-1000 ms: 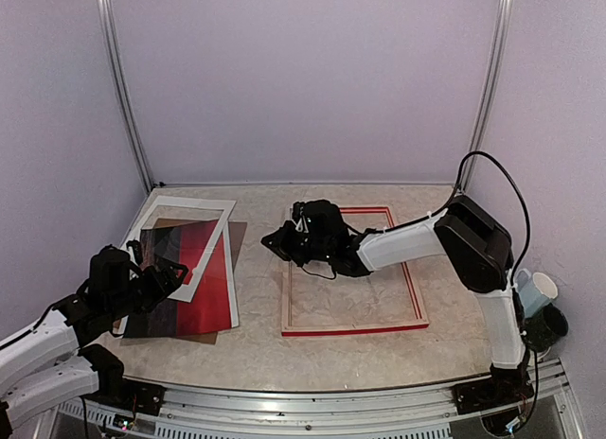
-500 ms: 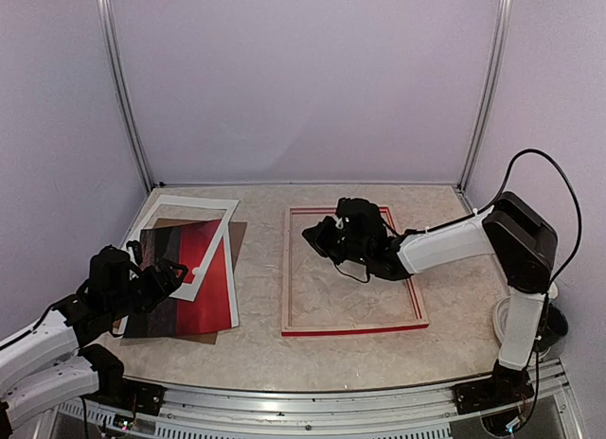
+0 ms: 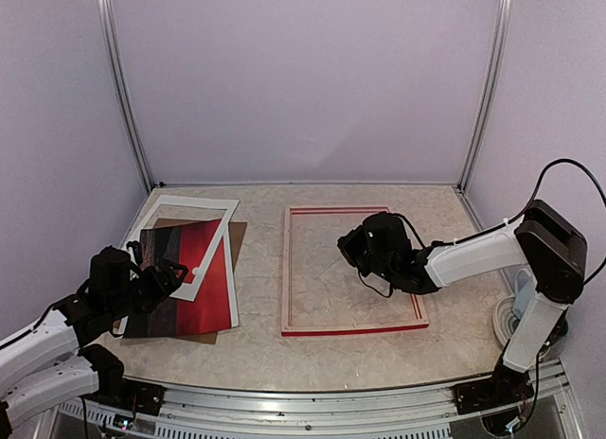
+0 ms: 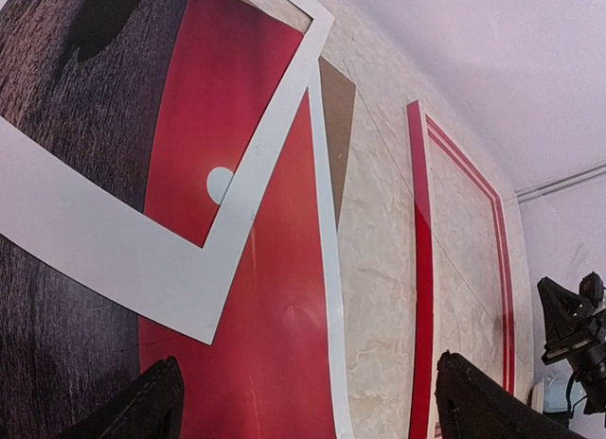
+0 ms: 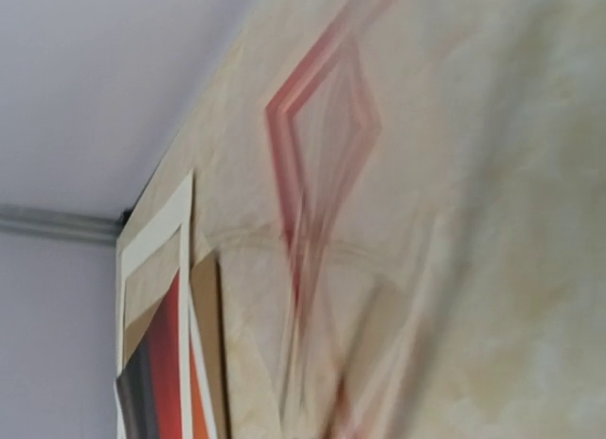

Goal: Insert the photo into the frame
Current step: Pass from the right arm to the left

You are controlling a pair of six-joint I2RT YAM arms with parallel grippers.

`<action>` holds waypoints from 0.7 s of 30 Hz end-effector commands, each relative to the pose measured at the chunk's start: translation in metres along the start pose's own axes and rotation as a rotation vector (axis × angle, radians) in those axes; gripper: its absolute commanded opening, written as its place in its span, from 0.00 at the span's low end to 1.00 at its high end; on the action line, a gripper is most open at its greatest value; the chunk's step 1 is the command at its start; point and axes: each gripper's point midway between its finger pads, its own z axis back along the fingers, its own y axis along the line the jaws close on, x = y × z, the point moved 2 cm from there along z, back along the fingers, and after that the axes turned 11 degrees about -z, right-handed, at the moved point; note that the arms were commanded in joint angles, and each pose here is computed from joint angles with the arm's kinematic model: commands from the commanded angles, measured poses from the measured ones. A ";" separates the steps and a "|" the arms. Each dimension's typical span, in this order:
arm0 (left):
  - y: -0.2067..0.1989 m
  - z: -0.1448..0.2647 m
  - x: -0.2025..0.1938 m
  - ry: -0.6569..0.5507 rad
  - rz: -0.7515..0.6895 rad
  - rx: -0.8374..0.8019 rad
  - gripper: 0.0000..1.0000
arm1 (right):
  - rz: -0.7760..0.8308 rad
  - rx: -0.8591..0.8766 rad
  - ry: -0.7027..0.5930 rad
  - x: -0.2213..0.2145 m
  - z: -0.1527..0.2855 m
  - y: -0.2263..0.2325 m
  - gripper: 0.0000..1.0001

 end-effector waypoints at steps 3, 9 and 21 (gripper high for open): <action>-0.003 -0.002 -0.002 0.009 -0.001 -0.014 0.91 | -0.105 -0.043 -0.162 0.023 0.019 -0.011 0.00; -0.007 -0.004 -0.004 0.017 -0.012 -0.036 0.91 | -0.192 -0.096 -0.267 0.015 0.033 -0.034 0.00; -0.033 -0.006 -0.006 0.038 0.010 -0.142 0.92 | -0.284 -0.168 -0.336 -0.020 0.036 -0.055 0.00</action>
